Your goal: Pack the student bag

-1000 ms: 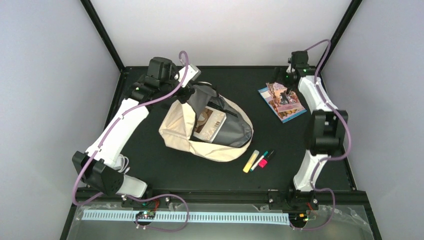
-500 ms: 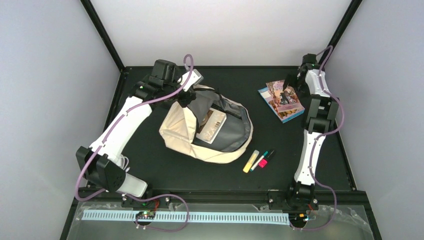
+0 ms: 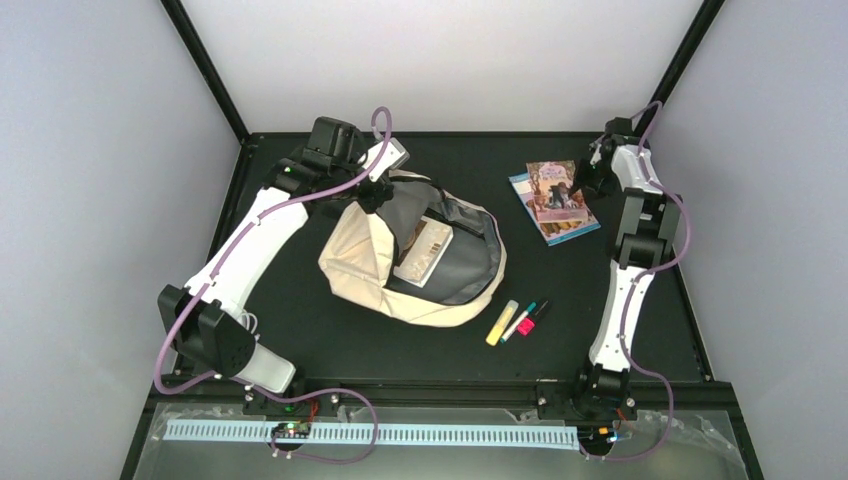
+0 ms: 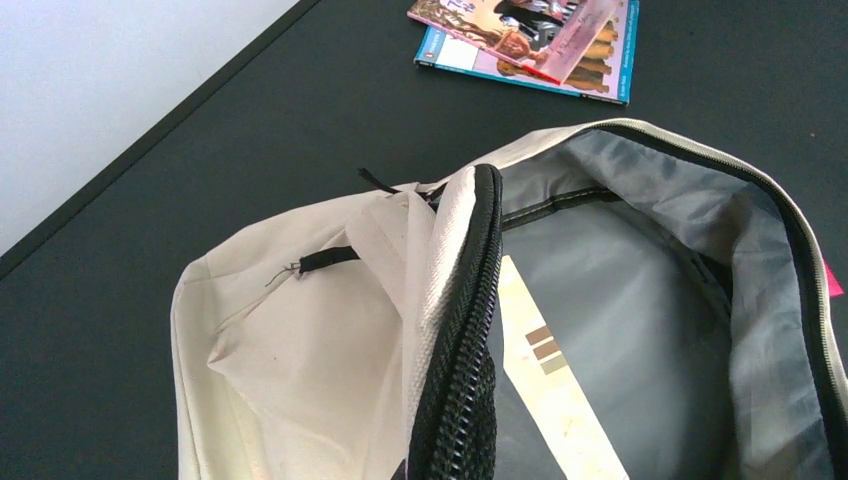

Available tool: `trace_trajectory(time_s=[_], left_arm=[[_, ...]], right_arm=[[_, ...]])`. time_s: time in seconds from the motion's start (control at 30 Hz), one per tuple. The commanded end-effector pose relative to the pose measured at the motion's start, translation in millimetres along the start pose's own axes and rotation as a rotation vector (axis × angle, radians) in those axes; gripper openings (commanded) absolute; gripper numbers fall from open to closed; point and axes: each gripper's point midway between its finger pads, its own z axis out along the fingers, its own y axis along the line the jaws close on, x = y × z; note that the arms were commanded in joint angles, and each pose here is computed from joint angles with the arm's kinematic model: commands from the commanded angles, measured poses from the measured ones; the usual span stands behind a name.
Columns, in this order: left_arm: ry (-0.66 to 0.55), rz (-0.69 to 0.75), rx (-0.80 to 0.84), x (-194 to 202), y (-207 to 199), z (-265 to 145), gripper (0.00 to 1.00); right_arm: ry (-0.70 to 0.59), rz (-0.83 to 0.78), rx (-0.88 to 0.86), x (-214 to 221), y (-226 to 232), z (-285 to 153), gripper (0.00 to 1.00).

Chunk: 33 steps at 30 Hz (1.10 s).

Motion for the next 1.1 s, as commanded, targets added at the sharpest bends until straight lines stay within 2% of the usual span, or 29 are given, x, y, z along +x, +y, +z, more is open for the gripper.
trace_trajectory(time_s=[0.0, 0.1, 0.2, 0.27, 0.47, 0.77, 1.07], left_arm=[[-0.011, 0.013, -0.008, -7, 3, -8, 0.02], [-0.014, 0.017, -0.011, -8, 2, -9, 0.02], [-0.022, 0.024, -0.016, -10, 2, -13, 0.02], [-0.024, 0.03, -0.022, -10, 3, -15, 0.02], [-0.009, 0.029, -0.032, -10, 6, -13, 0.02], [0.025, 0.054, -0.094, -3, 15, -15, 0.02], [0.024, 0.062, -0.11, -2, 17, -18, 0.02]], right_arm=[[-0.006, -0.031, -0.012, -1, 5, -1, 0.35], [0.031, -0.073, 0.003, 16, 16, 7, 0.22], [0.013, -0.118, -0.003, 23, 33, -1, 0.07], [0.007, -0.131, -0.004, 30, 42, -7, 0.01], [-0.007, -0.108, -0.092, 54, 65, -18, 0.01], [-0.017, -0.116, -0.167, 90, 72, -35, 0.01], [0.048, -0.156, -0.215, 140, 85, -43, 0.01]])
